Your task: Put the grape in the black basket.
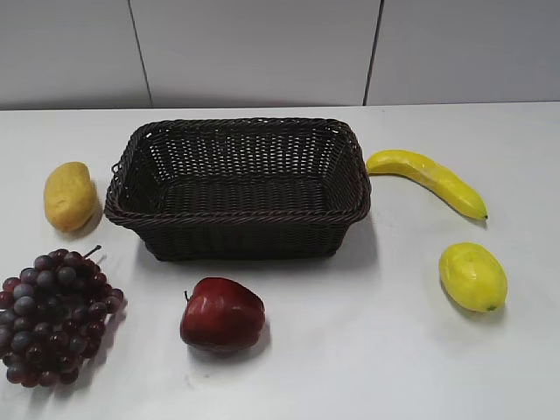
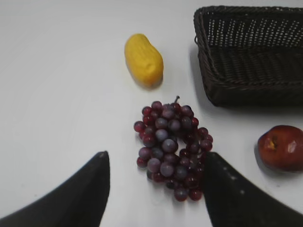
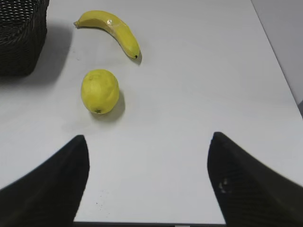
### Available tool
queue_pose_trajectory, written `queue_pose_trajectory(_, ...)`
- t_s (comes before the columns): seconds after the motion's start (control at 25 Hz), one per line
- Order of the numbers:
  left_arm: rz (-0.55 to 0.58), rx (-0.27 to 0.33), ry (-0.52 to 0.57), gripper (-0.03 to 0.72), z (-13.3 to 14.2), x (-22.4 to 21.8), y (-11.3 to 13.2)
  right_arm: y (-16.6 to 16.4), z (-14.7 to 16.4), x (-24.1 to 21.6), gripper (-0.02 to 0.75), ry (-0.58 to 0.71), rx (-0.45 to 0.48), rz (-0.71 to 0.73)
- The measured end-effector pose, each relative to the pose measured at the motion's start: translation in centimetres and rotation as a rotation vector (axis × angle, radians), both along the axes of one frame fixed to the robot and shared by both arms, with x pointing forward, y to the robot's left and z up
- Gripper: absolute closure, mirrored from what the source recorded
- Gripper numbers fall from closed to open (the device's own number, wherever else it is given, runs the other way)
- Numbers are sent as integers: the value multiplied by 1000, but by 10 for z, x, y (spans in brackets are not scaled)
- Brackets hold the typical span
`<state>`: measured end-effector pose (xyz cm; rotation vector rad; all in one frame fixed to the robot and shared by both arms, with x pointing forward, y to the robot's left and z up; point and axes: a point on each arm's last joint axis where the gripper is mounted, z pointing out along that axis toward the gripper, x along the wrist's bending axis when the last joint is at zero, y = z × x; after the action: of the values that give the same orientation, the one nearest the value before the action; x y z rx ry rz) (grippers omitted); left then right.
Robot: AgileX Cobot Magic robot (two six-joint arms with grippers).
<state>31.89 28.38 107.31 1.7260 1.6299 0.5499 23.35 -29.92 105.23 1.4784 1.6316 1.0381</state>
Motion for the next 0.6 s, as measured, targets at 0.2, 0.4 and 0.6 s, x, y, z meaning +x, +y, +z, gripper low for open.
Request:
queue_pose_trajectory(0.2,0,-64,266,100,-27,45,-4,0,0,0,148,0,0,0)
queue_pose_trajectory(0.4,-38,-50,442,100,-60,85,-5,0,0,0,148,0,0,0)
queue_pose_trajectory(0.6,-48,-32,528,98,-93,115,-4,0,0,0,148,0,0,0)
